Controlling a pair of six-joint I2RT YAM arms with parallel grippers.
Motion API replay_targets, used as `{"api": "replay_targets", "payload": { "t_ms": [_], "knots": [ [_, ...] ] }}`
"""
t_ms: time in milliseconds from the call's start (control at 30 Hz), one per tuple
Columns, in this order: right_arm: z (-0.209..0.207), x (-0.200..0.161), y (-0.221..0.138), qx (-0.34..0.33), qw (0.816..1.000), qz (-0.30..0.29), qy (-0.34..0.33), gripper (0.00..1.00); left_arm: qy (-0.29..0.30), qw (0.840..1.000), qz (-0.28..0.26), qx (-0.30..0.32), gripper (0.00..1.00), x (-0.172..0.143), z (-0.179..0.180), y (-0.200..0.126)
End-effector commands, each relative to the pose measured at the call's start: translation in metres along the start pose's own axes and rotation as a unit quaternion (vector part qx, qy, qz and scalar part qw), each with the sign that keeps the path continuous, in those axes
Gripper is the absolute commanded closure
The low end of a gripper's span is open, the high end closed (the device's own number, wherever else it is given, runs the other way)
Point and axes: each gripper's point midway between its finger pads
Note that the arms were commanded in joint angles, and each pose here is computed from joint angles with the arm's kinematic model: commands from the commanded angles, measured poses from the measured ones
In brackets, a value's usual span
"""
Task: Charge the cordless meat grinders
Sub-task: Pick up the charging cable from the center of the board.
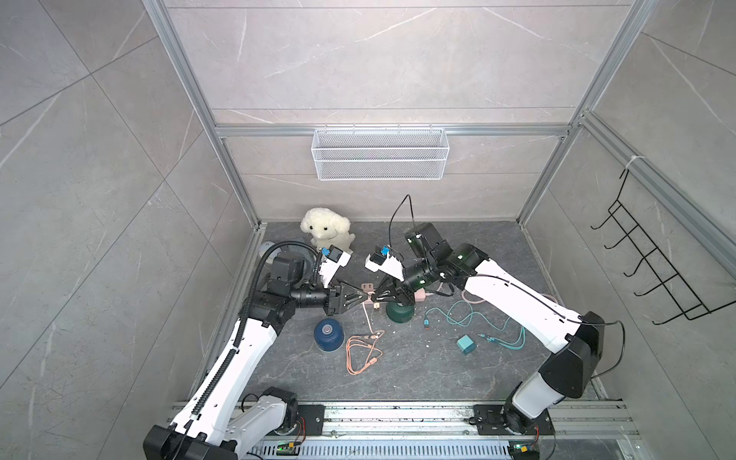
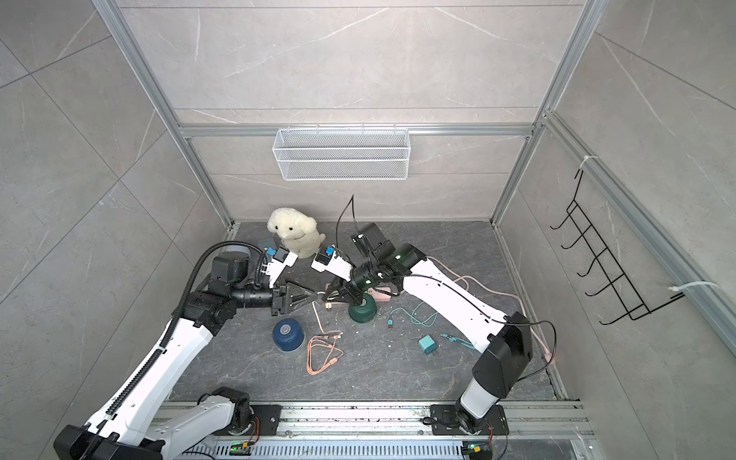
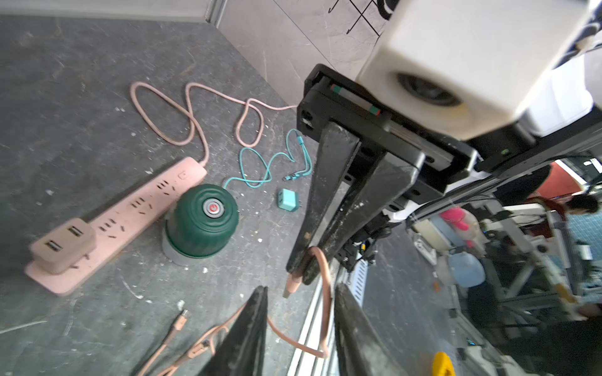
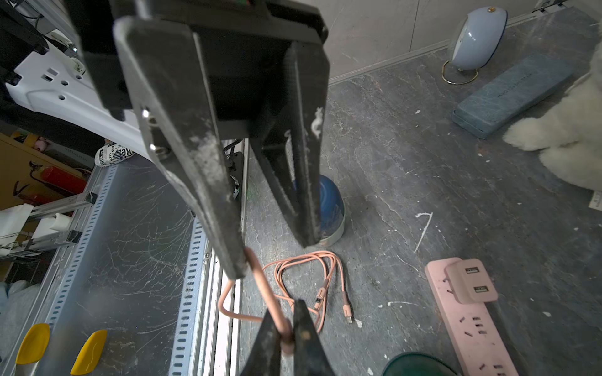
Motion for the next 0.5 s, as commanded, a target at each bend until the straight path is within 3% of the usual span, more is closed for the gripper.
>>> {"api": "replay_targets", "payload": {
  "t_ms": [0, 67, 333, 467],
  "knots": [
    [0.000, -0.001, 0.004, 0.013, 1.000, 0.008, 0.014, 0.89, 0.023, 0.999, -0.010, -0.037, 0.87, 0.011, -0.015, 0.000],
    [0.000, -0.002, 0.004, 0.015, 1.000, 0.009, 0.015, 0.88, 0.018, 0.999, -0.005, -0.038, 1.00, 0.008, -0.014, 0.001],
    [0.006, -0.016, -0.001, 0.013, 1.000, 0.009, -0.002, 0.67, 0.030, 0.999, -0.016, -0.007, 1.00, 0.016, -0.011, -0.003],
    [0.008, -0.024, -0.003, 0.012, 1.000, 0.011, -0.007, 0.65, 0.033, 0.999, -0.022, -0.011, 1.00, 0.018, -0.016, -0.005]
  ]
}}
Point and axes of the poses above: each gripper's point midway between its finger pads, its own y axis out along the fingers, its own z axis along the line the jaws close on, x = y × z, and after that the axes turned 10 degrees about y, right-handed
